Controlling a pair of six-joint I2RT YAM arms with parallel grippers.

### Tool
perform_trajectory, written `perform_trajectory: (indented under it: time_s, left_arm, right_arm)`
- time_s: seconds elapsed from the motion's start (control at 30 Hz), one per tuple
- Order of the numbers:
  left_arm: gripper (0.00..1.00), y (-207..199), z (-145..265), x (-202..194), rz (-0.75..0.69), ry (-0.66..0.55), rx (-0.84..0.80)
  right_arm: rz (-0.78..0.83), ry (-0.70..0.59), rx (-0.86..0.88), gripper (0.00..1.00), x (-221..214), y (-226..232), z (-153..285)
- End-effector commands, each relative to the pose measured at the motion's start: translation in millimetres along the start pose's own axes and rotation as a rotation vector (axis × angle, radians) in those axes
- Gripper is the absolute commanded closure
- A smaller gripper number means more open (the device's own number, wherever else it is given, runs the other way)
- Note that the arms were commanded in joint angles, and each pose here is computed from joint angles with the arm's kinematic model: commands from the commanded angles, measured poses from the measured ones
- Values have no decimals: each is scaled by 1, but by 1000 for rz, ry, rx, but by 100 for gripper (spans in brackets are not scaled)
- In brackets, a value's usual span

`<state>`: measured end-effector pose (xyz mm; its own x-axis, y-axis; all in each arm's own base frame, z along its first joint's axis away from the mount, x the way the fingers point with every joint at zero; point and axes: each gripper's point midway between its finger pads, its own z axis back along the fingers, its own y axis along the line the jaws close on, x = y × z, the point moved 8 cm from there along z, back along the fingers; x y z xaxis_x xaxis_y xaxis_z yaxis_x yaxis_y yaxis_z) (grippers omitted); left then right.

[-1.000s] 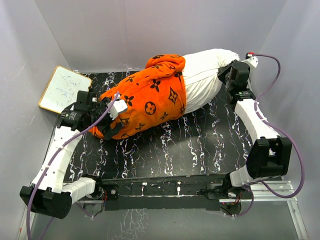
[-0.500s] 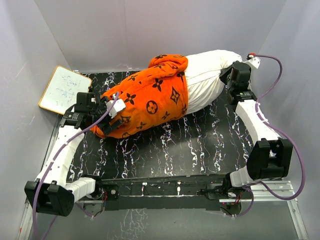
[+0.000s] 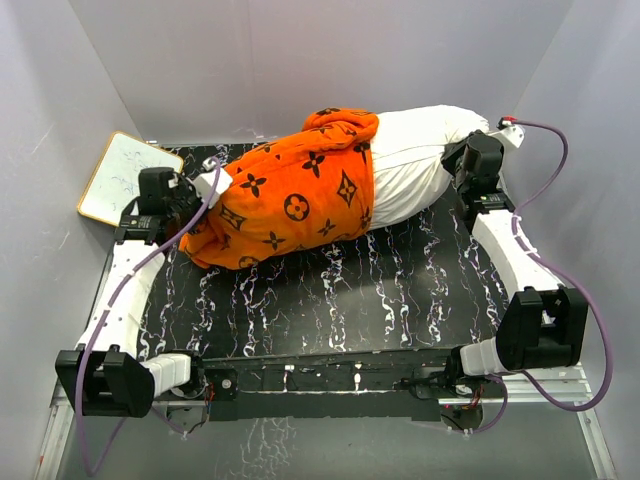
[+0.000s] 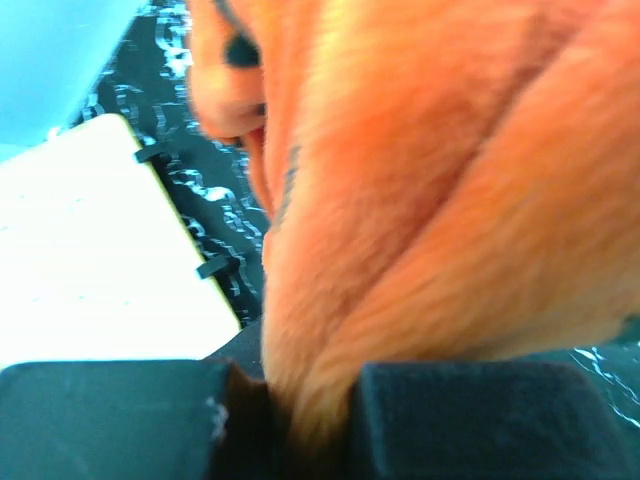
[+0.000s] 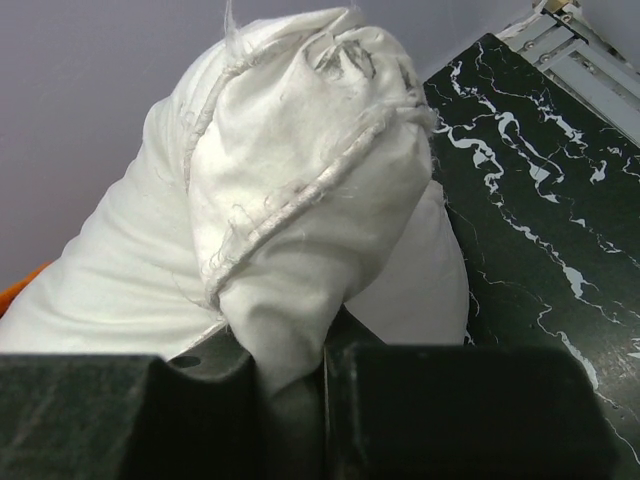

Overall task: Remove the pillowcase from the pillow
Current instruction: Remove the pillow from the pillowcase.

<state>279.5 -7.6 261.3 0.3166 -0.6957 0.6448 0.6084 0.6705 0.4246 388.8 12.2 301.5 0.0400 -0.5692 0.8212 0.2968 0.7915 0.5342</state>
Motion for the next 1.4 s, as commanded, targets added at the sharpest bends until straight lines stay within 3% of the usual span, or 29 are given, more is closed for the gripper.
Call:
perform_trajectory:
  time_s: [0.0, 0.27, 0.63, 0.83, 0.97, 1.1, 1.23, 1.37]
  left_arm:
    - [100, 46, 40, 14, 59, -45, 267]
    - [100, 71, 84, 3, 155, -88, 373]
    - [100, 142, 142, -55, 453, -114, 463]
    - [100, 159, 164, -76, 494, -131, 496]
    - [100, 127, 155, -64, 465, -221, 309]
    - [100, 119, 139, -50, 469, -232, 307]
    - [100, 152, 153, -24, 510, -314, 370]
    - [100, 198, 216, 53, 401, -515, 469]
  right_arm:
    - [-11, -135, -125, 92, 14, -23, 1]
    - [-128, -208, -261, 92, 34, -81, 6]
    - [-150, -269, -302, 92, 57, -91, 10]
    - [-221, -257, -318, 92, 57, -101, 7]
    - [-246, -209, -248, 92, 56, -91, 3]
    - [-246, -238, -283, 92, 60, -94, 6]
    - [-262, -251, -309, 92, 62, -99, 8]
    - [-380, -229, -319, 92, 62, -108, 5]
